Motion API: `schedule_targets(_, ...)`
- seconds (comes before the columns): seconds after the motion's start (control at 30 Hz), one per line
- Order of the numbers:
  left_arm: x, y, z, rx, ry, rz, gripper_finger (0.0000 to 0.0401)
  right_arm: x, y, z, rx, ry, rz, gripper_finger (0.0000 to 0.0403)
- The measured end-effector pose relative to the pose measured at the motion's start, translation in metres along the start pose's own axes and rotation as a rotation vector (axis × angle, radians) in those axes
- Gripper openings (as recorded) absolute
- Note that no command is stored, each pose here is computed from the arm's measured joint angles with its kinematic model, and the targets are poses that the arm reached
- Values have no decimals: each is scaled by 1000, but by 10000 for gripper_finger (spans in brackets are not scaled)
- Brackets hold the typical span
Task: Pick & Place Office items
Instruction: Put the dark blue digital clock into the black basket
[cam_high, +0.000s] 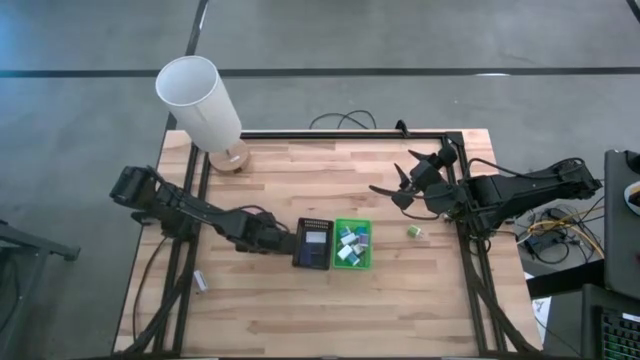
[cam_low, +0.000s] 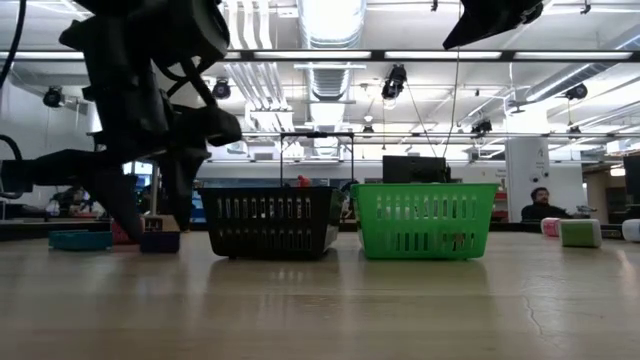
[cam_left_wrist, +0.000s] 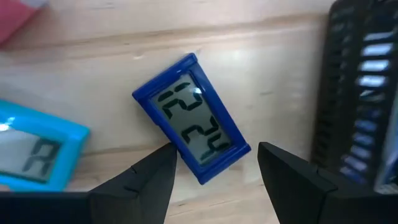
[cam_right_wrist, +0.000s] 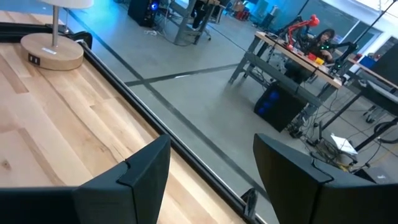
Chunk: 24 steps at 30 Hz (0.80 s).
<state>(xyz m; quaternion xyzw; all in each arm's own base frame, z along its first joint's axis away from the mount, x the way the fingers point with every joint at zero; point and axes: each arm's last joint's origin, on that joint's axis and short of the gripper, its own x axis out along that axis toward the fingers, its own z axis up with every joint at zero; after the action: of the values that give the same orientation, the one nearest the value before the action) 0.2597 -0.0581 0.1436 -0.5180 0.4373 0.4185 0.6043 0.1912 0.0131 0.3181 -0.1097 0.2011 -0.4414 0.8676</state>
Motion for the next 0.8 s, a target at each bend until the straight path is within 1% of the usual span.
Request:
schedule_targets(0.2, 0, -5, 7, -88, 2, -37, 232, -1, -1, 4, 3, -9, -5, 228)
schedule_targets(0.47, -1, -9, 18, -208, 52, -39, 232, -1, -2, 5, -59, -11, -6, 228)
schedule_targets(0.63, 0, -9, 24, -262, 89, -32, 232, -1, -2, 5, -76, -11, -6, 228)
schedule_targets(0.73, 0, -9, 26, -256, 134, -26, 232, -1, -2, 5, -111, -10, -6, 228)
schedule_targets(0.8, 0, -9, 25, -198, 193, -23, 232, -1, -2, 5, -123, -10, -7, 228)
